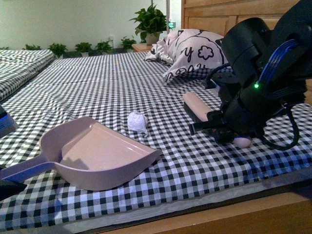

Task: Clean up trash

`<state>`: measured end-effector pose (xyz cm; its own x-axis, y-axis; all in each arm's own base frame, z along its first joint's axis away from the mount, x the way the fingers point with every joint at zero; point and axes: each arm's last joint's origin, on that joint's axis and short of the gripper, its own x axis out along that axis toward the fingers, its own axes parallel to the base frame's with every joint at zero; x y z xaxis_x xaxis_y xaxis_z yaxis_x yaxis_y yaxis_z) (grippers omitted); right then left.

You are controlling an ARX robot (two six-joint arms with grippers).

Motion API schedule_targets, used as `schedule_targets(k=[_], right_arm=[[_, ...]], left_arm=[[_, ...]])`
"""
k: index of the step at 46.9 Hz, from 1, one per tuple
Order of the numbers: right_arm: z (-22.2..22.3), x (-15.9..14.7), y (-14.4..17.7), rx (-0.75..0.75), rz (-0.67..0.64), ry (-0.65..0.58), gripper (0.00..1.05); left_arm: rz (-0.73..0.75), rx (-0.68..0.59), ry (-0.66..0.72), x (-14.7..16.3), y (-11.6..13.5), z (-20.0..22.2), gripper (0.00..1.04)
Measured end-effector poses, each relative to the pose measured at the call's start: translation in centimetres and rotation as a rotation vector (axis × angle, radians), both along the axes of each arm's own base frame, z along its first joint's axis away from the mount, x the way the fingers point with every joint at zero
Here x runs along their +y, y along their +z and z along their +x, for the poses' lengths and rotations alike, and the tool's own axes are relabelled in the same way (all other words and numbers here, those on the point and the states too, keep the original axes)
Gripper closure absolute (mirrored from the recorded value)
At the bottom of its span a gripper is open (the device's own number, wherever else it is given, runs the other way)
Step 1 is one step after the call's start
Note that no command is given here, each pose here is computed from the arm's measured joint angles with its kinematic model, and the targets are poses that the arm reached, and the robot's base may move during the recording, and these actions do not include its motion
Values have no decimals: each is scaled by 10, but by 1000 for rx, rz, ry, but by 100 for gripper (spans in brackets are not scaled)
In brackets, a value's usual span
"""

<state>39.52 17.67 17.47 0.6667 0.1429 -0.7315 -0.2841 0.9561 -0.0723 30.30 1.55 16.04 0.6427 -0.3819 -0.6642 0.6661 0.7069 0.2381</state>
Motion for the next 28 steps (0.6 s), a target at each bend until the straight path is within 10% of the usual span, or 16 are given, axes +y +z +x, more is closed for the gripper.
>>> schedule_targets(k=[28], right_arm=[[-21,45,-10,156,78,446,85]], left_arm=[[0,0,-1,0,0,0,77]])
